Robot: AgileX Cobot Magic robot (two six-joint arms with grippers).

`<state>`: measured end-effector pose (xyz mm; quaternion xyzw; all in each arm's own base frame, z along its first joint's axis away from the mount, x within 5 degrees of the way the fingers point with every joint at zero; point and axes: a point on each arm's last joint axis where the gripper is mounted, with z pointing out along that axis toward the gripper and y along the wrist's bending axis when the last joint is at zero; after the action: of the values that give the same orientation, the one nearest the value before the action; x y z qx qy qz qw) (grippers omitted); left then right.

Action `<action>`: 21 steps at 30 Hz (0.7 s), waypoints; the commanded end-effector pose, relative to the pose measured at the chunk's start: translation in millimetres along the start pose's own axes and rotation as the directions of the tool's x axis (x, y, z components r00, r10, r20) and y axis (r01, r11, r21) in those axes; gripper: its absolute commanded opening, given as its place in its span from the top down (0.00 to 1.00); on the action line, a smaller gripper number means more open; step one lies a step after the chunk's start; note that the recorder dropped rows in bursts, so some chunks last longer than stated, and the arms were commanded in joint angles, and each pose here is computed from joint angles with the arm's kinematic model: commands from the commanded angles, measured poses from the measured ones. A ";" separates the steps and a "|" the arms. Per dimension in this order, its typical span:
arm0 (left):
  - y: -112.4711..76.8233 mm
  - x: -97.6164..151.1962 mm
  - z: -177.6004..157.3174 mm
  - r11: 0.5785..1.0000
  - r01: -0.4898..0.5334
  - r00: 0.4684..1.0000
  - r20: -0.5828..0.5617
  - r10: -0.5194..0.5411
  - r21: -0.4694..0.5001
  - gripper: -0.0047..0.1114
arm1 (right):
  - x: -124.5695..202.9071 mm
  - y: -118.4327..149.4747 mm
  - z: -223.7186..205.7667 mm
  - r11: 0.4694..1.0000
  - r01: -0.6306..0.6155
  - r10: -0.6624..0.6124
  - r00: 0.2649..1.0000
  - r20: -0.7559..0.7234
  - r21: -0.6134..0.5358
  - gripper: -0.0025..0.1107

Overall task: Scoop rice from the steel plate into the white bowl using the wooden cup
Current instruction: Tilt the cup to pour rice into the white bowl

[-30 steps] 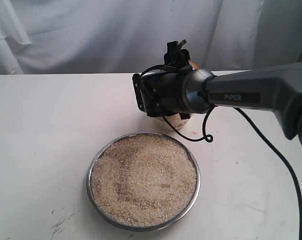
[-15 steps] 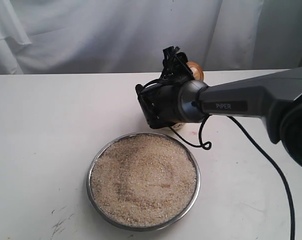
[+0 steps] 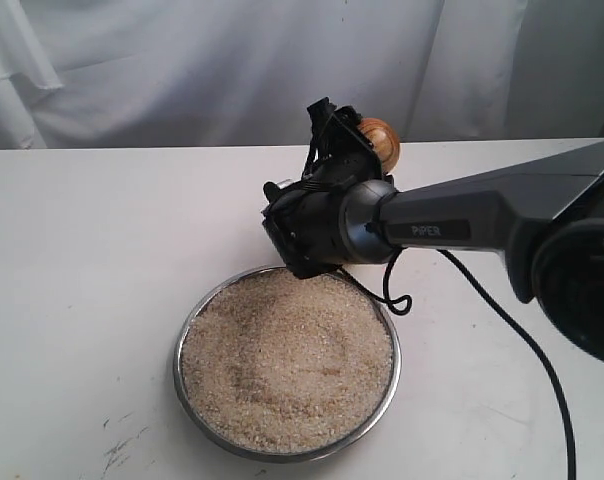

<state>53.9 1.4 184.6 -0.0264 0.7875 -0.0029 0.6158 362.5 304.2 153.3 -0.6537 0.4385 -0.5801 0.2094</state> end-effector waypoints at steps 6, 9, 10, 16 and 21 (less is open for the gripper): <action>-0.1 0.2 0.2 1.000 -0.001 1.000 0.012 0.001 0.002 0.96 | -6.4 1.5 -6.8 0.993 0.106 -0.102 0.993 -0.066 0.057 0.98; -0.1 0.2 0.2 1.000 -0.001 1.000 0.012 0.001 0.002 0.96 | -9.9 5.8 -6.6 0.987 0.149 -0.144 0.986 -0.084 0.056 0.98; -0.1 0.2 0.2 1.000 -0.001 1.000 0.012 0.001 0.002 0.96 | -9.9 6.4 -6.3 0.986 0.158 -0.152 0.984 -0.094 0.058 0.98; -0.1 0.2 0.2 1.000 -0.001 1.000 0.012 0.001 0.002 0.96 | -11.0 11.0 -4.8 0.981 0.189 -0.180 0.975 -0.132 0.055 0.98; -0.1 0.2 0.2 1.000 -0.001 1.000 0.012 0.001 0.002 0.96 | -11.0 10.7 -5.8 0.980 0.189 -0.180 0.974 -0.137 0.056 0.98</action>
<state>53.9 1.4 184.6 -0.0264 0.7875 -0.0029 0.6158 354.8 308.5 132.5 -0.6543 0.3803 -0.6369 0.1471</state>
